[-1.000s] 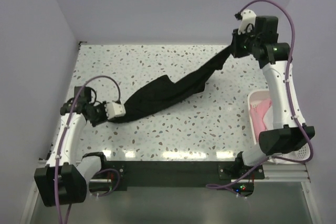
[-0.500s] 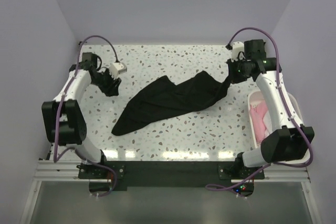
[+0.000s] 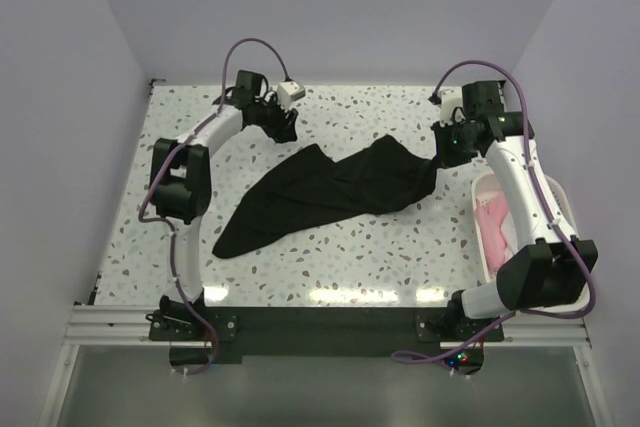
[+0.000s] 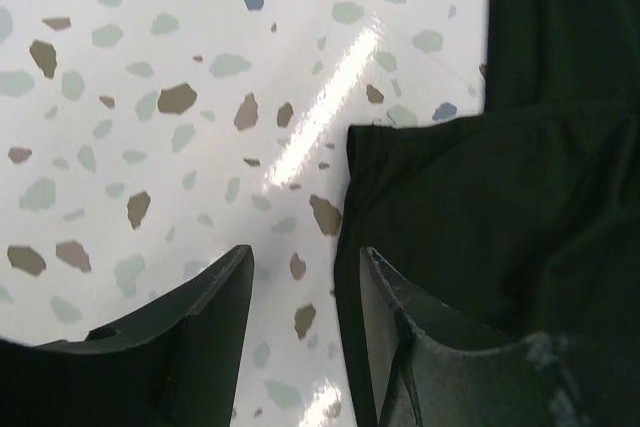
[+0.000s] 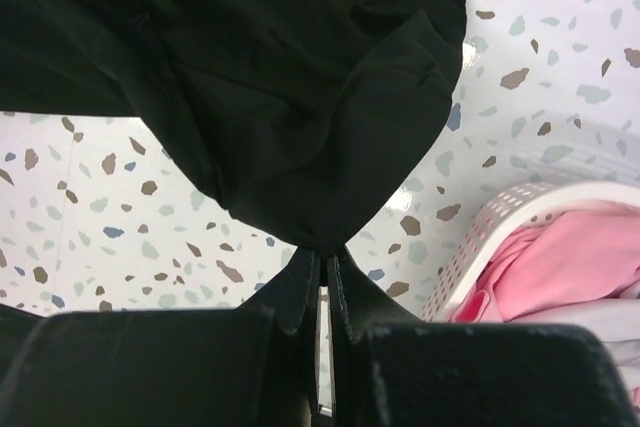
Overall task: Fold and stack the t-shirts
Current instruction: Flatten the tshirt out
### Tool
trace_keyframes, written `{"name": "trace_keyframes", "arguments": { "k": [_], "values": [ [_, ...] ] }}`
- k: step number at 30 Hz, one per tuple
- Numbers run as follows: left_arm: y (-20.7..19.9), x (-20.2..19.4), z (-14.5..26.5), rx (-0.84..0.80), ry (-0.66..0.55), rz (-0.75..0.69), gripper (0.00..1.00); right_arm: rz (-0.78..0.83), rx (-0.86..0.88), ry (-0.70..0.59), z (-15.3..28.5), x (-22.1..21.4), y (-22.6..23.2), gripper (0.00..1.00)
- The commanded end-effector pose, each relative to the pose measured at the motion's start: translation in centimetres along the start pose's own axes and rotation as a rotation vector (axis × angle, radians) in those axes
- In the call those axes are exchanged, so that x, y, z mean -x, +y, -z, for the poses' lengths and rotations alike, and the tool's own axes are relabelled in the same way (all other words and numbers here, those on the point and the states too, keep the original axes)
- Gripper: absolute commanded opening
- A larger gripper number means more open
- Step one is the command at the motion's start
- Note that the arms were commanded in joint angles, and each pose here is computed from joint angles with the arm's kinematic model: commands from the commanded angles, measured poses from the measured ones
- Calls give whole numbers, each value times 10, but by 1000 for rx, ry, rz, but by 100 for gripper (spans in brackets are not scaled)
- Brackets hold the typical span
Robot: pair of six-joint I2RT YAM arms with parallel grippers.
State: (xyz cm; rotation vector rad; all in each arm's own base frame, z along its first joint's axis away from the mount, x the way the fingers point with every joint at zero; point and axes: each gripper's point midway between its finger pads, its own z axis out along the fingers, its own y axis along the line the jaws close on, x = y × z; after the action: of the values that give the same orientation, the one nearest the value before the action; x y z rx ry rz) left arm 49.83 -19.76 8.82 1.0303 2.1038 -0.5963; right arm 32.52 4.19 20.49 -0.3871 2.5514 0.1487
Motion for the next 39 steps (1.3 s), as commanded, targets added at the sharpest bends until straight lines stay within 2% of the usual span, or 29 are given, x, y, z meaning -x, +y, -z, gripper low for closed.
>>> {"name": "trace_keyframes", "arguments": {
  "k": [1, 7, 11, 20, 24, 29, 32, 33, 35, 36, 38, 39],
  "values": [
    [6, 54, -15, -24, -170, -98, 52, -13, -5, 23, 6, -8, 1, 0],
    [-15, 69, -39, -203, -234, -248, 55, -18, 12, 58, -1, -15, 3, 0],
    [-20, 65, -56, -239, -211, -340, 56, -18, 14, 67, -4, -15, 2, 0],
    [-32, 29, -82, -273, -87, -469, 57, -10, 35, 104, -12, -16, 3, 0],
    [-38, 13, -89, -298, -43, -473, 57, -5, 32, 106, -13, -15, 2, 0],
    [-34, -9, -99, -275, 68, -554, 56, -3, 34, 117, -15, -14, 1, 0],
    [-36, -30, -96, -301, 144, -567, 49, -3, 34, 112, -16, -10, 0, 0],
    [-37, -38, -94, -307, 175, -567, 37, -2, 34, 109, -15, -9, 0, 0],
    [-37, -46, -92, -315, 200, -577, 26, -3, 45, 110, -17, -7, 2, 0],
    [-37, -51, -90, -318, 215, -574, 16, -3, 47, 109, -17, -7, 2, 0],
    [-36, -48, -83, -317, 218, -567, 8, -5, 58, 100, -18, -2, 4, 0],
    [-34, -41, -76, -304, 206, -564, 0, -7, 61, 93, -17, 1, 4, 0]
  ]
}}
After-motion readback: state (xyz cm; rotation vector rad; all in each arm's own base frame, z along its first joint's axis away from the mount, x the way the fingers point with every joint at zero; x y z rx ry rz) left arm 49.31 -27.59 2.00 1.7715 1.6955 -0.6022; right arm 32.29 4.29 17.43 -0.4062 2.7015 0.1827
